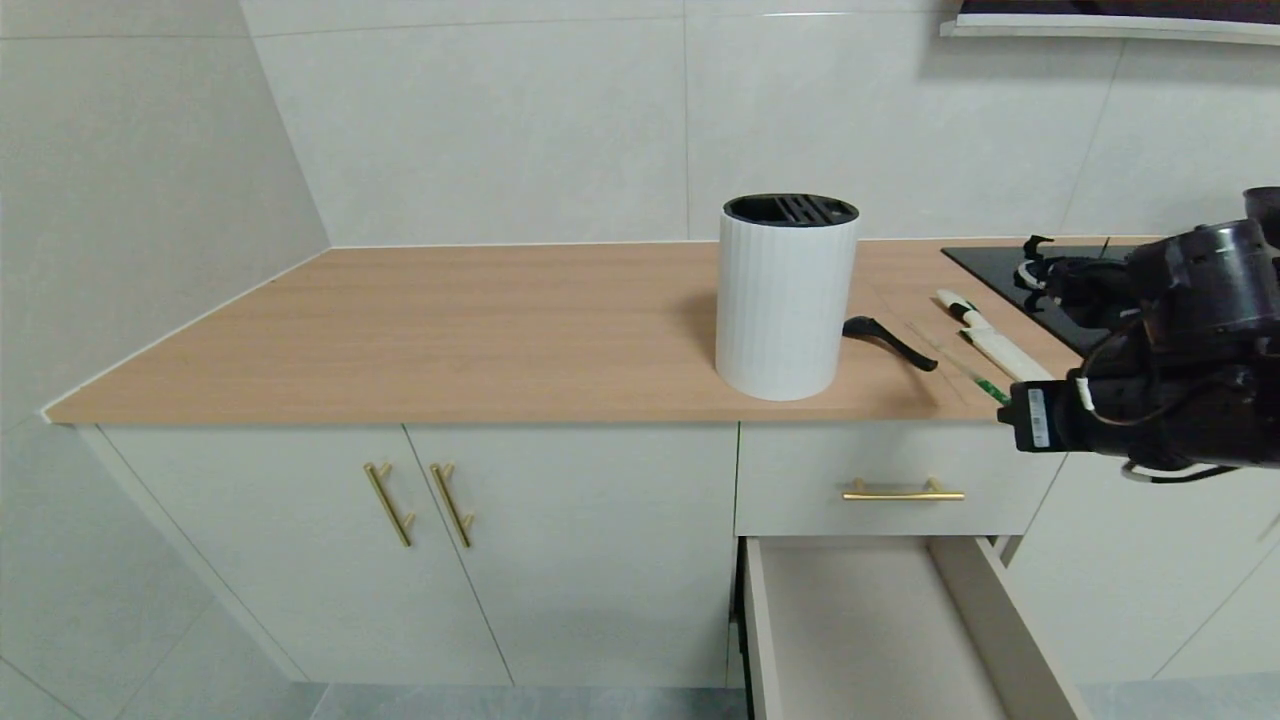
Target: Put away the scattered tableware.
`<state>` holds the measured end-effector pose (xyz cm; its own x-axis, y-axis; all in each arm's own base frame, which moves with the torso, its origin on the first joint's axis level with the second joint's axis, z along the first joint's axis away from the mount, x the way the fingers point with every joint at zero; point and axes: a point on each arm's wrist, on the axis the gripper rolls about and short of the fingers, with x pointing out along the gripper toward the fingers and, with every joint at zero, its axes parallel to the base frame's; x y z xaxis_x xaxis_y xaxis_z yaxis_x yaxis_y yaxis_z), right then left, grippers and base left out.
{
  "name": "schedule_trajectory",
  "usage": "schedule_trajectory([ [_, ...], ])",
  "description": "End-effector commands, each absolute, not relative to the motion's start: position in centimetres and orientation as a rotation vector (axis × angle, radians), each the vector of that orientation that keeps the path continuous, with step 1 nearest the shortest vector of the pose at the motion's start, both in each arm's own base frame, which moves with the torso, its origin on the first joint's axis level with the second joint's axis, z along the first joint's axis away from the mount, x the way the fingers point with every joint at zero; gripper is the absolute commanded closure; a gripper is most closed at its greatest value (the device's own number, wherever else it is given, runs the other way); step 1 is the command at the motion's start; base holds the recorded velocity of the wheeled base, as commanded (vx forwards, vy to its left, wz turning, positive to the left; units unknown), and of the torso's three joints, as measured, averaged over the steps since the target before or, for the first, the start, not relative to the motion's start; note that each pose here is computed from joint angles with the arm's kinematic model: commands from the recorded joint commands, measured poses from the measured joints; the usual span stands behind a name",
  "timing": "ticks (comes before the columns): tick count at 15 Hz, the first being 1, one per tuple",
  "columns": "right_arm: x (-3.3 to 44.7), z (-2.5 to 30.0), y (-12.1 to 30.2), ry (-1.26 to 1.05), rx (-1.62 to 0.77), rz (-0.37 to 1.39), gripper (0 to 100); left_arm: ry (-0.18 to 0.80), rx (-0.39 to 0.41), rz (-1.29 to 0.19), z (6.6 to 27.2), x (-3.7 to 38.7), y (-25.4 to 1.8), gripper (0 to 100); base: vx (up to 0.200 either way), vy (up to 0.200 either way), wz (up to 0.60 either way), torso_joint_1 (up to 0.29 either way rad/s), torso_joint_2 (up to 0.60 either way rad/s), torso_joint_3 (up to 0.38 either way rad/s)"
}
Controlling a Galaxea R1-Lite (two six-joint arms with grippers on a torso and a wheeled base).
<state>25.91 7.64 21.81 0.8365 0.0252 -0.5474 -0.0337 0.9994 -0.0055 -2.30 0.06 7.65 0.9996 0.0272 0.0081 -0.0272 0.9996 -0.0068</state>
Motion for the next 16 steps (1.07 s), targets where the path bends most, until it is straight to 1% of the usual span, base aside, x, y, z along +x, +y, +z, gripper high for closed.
schedule_trajectory([
  [1, 21.4, 23.5, 6.9, 0.553, -0.014, 0.065, 100, -0.008, -0.008, 0.028, 7.7, -2.3, 0.1, 0, 0.000, 0.000, 0.00, 0.000, 0.00, 0.000],
  [3, 19.8, 23.9, 6.8, 0.583, -0.027, 0.085, 100, -0.008, -0.006, 0.028, 7.7, -2.3, 0.1, 0, 0.000, 0.000, 0.00, 0.000, 0.00, 0.000],
  [4, 18.3, 24.0, 6.6, 0.634, -0.028, 0.147, 100, -0.008, -0.008, 0.028, 7.7, -2.3, 0.1, 0, 0.000, 0.000, 0.00, 0.000, 0.00, 0.000],
  [6, 16.8, 24.1, 6.6, 0.686, -0.033, 0.226, 100, -0.008, -0.008, 0.028, 7.7, -2.3, 0.1, 0, 0.000, 0.000, 0.00, 0.000, 0.00, 0.000],
  [8, 16.1, 24.2, 6.8, 0.686, -0.039, 0.263, 100, -0.008, -0.008, 0.028, 7.7, -2.3, 0.1, 0, 0.000, 0.000, 0.00, 0.000, 0.00, 0.000],
  [9, 15.4, 23.9, 7.1, 0.733, -0.053, 0.305, 100, -0.008, -0.006, 0.028, 7.7, -2.3, 0.1, 0, 0.000, 0.000, 0.00, 0.000, 0.00, 0.000],
  [12, 15.1, 23.4, 7.5, 0.791, -0.044, 0.398, 100, -0.008, -0.008, 0.029, 7.7, -2.3, 0.1, 0, 0.000, 0.000, 0.00, 0.000, 0.00, 0.000],
  [16, 15.2, 22.4, 7.6, 0.818, -0.090, 0.417, 100, -0.008, -0.008, 0.028, 7.7, -2.3, 0.1, 0, 0.000, 0.000, 0.00, 0.000, 0.00, 0.000],
])
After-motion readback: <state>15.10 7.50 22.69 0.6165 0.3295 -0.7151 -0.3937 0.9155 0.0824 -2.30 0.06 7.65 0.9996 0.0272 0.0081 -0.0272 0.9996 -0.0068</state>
